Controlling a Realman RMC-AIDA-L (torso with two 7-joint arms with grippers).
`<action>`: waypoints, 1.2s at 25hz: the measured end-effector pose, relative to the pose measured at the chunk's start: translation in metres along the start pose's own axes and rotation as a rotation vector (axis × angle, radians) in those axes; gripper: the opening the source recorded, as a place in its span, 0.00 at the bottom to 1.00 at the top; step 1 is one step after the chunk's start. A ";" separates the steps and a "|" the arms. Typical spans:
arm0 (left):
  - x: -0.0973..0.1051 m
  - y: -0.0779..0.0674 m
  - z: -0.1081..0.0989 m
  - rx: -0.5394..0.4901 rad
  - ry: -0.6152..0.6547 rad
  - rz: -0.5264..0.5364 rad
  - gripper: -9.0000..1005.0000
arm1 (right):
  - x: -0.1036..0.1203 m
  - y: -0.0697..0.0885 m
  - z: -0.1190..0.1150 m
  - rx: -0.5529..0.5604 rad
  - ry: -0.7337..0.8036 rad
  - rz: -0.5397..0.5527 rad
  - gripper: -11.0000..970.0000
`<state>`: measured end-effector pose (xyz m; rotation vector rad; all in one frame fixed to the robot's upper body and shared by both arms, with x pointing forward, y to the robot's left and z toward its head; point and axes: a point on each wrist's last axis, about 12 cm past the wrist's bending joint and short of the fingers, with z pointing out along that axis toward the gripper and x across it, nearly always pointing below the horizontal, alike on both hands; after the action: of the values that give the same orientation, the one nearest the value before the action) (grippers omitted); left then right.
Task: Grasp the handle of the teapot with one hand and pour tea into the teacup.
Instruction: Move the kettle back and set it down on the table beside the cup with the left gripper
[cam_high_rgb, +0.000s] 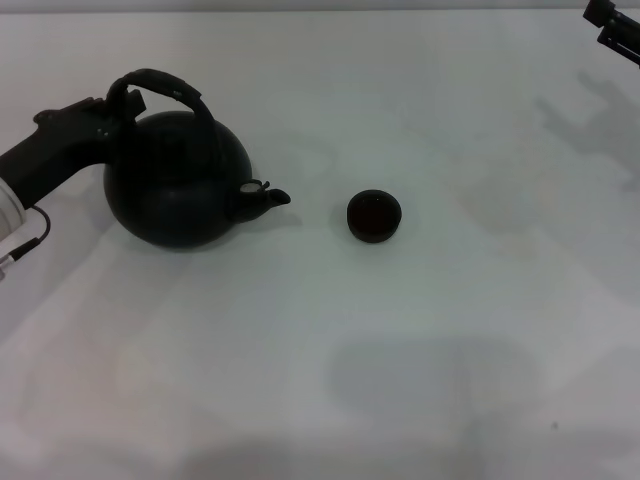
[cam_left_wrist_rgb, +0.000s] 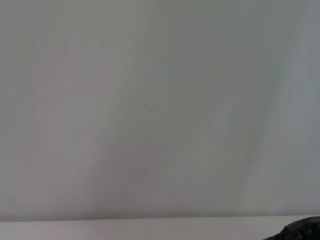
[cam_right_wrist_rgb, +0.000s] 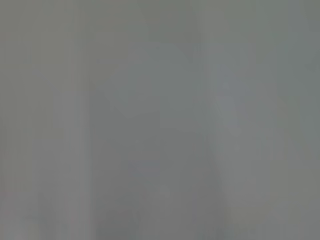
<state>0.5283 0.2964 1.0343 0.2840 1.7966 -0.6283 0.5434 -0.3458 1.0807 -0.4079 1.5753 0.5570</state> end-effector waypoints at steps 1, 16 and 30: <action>0.000 0.000 0.000 -0.001 0.000 -0.002 0.15 | 0.000 0.000 0.000 0.000 0.000 0.000 0.88; 0.009 -0.001 -0.005 -0.011 0.010 0.049 0.24 | 0.001 -0.001 -0.005 0.002 0.002 0.002 0.88; 0.011 -0.005 -0.027 -0.014 -0.142 0.156 0.66 | 0.002 -0.001 -0.014 0.006 -0.010 0.007 0.88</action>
<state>0.5002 0.3058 1.0307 0.3579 1.6251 -0.5129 0.5324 -0.3547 1.0792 -0.3947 1.5693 0.5592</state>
